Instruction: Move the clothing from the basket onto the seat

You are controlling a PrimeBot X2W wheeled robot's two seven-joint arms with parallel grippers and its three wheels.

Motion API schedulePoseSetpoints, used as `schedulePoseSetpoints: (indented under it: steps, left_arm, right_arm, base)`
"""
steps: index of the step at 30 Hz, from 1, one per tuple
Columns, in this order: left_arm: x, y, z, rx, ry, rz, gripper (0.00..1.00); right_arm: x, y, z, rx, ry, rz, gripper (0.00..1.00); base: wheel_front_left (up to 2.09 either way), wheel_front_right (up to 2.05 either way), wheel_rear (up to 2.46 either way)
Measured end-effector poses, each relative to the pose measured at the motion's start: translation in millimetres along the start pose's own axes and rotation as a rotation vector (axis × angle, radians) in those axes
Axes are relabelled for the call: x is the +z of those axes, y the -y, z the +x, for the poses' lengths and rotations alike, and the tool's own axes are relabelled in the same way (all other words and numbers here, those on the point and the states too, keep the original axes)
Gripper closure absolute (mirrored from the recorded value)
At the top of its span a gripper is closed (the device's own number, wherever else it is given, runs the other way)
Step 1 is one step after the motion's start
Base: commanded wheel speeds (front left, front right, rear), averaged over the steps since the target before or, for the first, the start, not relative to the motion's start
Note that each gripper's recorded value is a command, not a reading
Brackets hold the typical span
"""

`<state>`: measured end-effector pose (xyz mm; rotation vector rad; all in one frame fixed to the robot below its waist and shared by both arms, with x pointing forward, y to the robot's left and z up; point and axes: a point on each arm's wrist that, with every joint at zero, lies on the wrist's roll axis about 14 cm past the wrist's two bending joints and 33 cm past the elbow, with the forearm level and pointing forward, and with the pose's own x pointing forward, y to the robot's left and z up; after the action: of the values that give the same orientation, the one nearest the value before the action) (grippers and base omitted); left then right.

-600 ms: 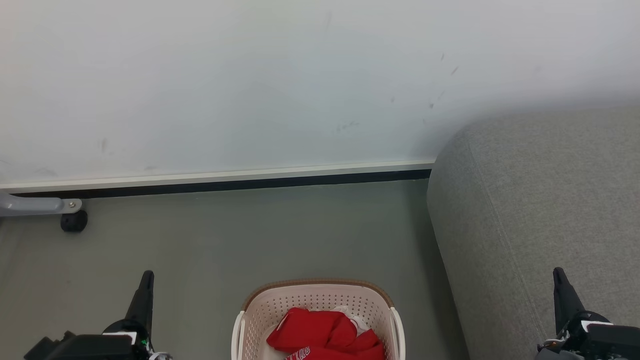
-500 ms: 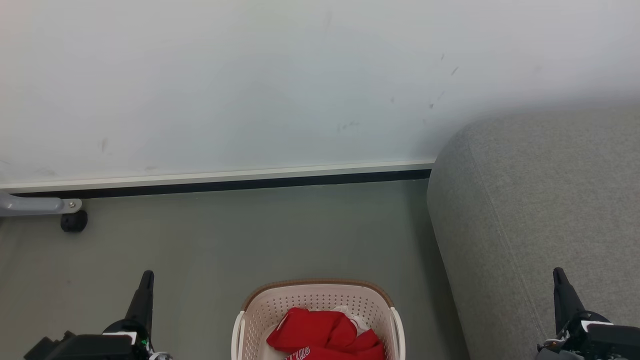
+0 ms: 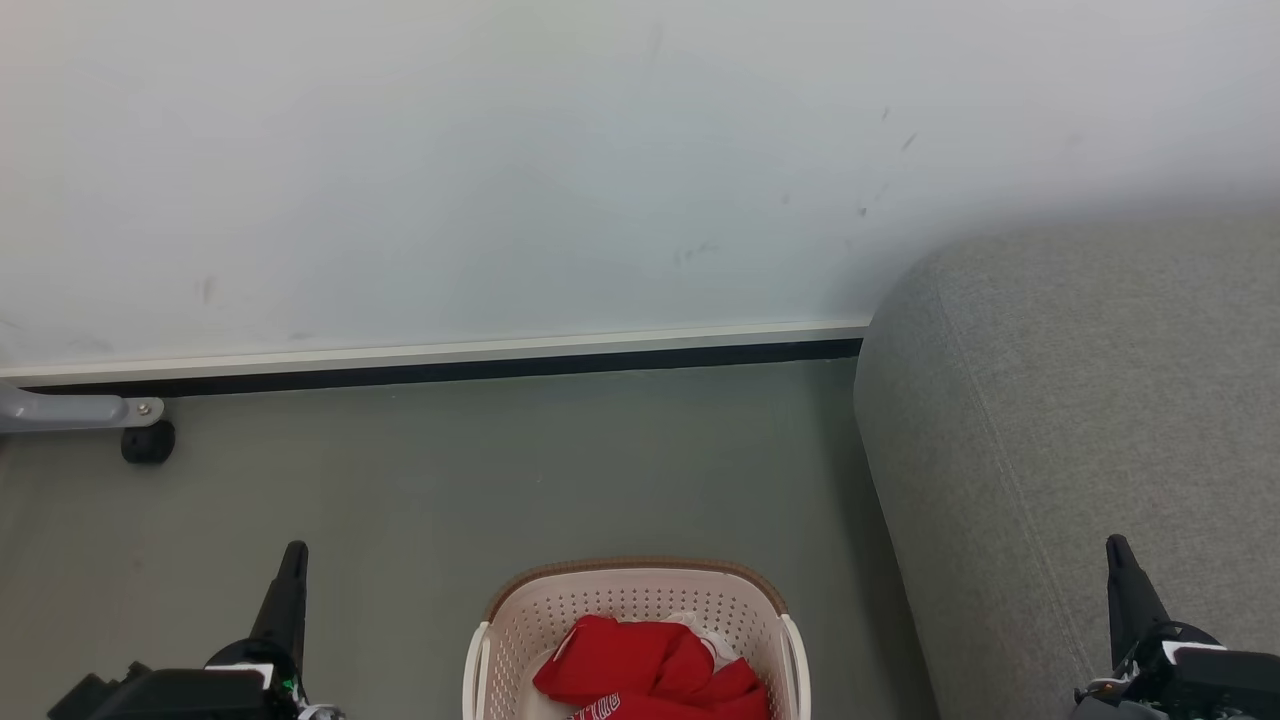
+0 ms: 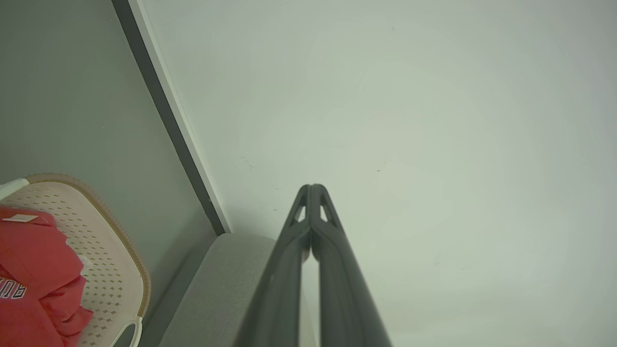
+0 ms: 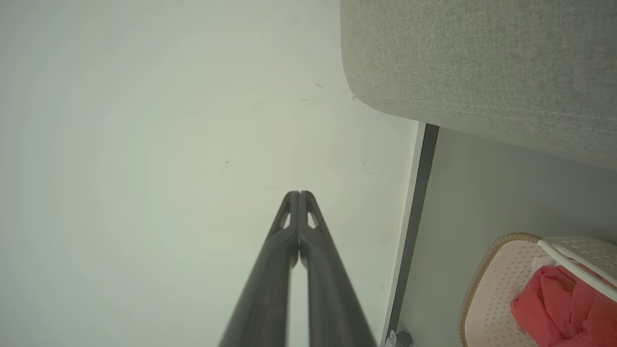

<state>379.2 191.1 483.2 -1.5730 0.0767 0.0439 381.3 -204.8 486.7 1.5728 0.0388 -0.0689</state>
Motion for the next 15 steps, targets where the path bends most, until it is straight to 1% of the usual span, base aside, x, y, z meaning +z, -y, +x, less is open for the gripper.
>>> schedulePoseSetpoints:
  steps: [15]
  left_arm:
    - [0.0, 0.0, 0.0, 0.000, 0.000, 0.000, 1.00]
  right_arm:
    - [0.0, 0.0, 0.0, 0.000, 0.000, 0.000, 1.00]
  base:
    - [0.00, 0.00, 0.00]
